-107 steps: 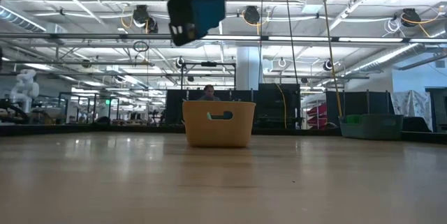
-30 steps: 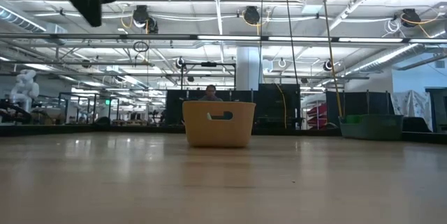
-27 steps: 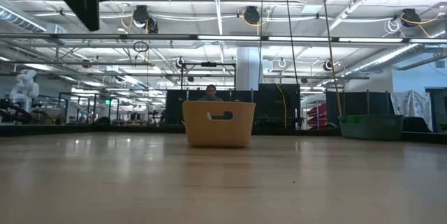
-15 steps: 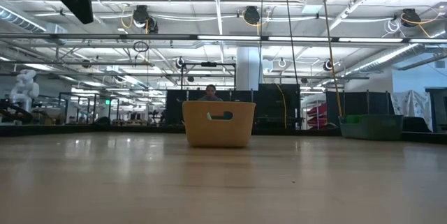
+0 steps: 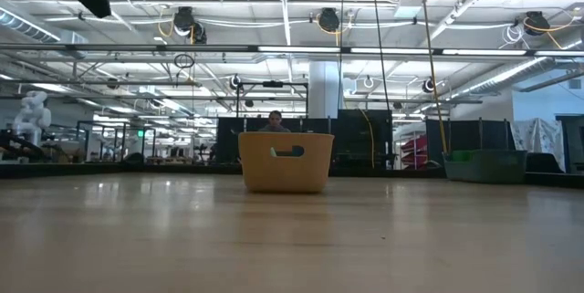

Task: Sort blocks by size
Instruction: Put the blue half-circle block into the orange bin, then put the green half-circle block into the orange bin

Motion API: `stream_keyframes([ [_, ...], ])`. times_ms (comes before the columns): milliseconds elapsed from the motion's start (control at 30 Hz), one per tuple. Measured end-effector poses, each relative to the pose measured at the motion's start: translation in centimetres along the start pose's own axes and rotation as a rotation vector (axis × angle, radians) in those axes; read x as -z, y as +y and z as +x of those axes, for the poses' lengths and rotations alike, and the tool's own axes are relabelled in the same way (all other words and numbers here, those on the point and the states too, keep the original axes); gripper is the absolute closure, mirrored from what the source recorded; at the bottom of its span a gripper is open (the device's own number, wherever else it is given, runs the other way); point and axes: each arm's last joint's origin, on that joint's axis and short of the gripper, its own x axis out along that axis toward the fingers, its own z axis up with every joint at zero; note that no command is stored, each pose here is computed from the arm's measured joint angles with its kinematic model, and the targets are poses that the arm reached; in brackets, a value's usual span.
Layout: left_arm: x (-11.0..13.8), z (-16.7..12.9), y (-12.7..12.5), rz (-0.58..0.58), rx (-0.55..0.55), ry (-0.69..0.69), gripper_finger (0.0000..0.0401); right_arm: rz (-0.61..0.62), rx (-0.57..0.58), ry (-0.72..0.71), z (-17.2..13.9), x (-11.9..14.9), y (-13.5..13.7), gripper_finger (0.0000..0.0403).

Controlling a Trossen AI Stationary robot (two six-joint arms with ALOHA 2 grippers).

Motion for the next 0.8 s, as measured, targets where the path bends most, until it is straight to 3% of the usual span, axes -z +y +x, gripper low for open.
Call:
stream_keyframes([
  [133,0.3,-0.1,-0.2,-0.001,-0.018,-0.016,0.0208,0.084,0.066,0.047,0.0,0.1,-0.6,0.0225],
  [267,0.6,-0.3,-0.4,0.011,-0.013,-0.016,0.0208,0.119,0.156,0.085,-0.1,0.2,-1.4,0.0203],
  [467,1.2,-0.4,-1.0,0.037,-0.025,-0.036,0.0208,0.083,0.152,0.055,-0.1,0.1,-1.4,0.0208],
  [600,2.1,0.8,-1.3,0.046,-0.052,-0.007,0.0208,0.134,0.190,0.004,-0.1,-0.3,-1.8,0.0218],
  [800,4.1,3.8,-1.5,-0.021,-0.068,0.176,0.0208,0.215,0.254,-0.033,-0.3,-0.3,-2.4,0.0232],
])
